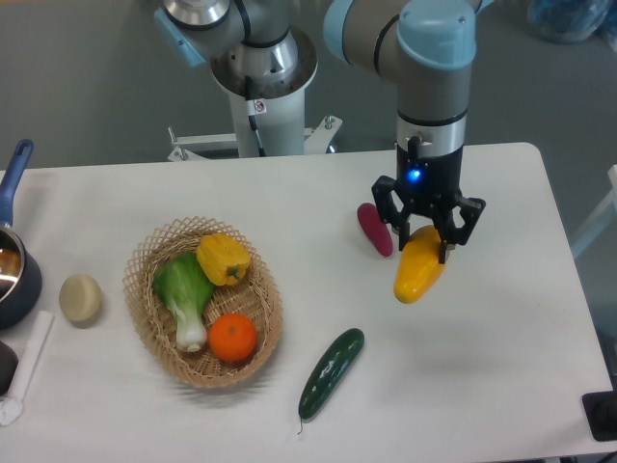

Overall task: Place the mango on the table
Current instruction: 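Carry the held yellow mango down toward the table beside the cucumber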

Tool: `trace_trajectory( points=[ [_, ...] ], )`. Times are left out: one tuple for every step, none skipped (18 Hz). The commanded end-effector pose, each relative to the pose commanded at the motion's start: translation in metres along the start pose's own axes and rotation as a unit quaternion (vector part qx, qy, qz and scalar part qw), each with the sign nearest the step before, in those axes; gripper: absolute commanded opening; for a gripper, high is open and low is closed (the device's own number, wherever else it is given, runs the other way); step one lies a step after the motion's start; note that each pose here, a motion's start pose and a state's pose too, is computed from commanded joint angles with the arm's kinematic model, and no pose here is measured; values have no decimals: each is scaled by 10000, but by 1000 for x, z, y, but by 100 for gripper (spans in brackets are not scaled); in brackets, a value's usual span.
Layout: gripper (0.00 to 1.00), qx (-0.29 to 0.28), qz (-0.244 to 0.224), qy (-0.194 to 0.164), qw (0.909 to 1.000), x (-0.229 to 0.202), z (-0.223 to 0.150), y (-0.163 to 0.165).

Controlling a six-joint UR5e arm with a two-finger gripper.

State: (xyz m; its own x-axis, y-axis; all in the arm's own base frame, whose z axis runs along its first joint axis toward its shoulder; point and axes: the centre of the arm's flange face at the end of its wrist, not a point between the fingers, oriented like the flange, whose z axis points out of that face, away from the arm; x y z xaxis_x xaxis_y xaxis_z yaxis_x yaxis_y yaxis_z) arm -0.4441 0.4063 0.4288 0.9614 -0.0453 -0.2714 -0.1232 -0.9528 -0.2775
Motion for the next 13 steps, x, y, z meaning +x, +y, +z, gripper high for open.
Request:
trace_trajectory(
  points=[
    [26,5,8,-5,10000,0,0,-1],
    [26,-11,12,12,10000,2,3,0],
    [26,-22,23,42,10000,3,7,1],
    [26,-3,22,1,10000,1,3,-1],
    [26,7,2,-19,10000,-3,1,-3],
    [26,5,6,-2,10000,-2,4,-4],
    [26,-6,9,28,10000,0,6,-4],
    [26,-23,6,45,10000,1,8,-3],
    [26,-29,-4,59,10000,1,11,-3],
    [26,-45,-2,87,10000,1,16,-3],
    [26,-70,-32,127,9999,-1,23,-4],
    [26,-93,-119,142,9998,-3,29,-5],
    [26,-110,-245,160,9995,-4,34,-5]
  ],
)
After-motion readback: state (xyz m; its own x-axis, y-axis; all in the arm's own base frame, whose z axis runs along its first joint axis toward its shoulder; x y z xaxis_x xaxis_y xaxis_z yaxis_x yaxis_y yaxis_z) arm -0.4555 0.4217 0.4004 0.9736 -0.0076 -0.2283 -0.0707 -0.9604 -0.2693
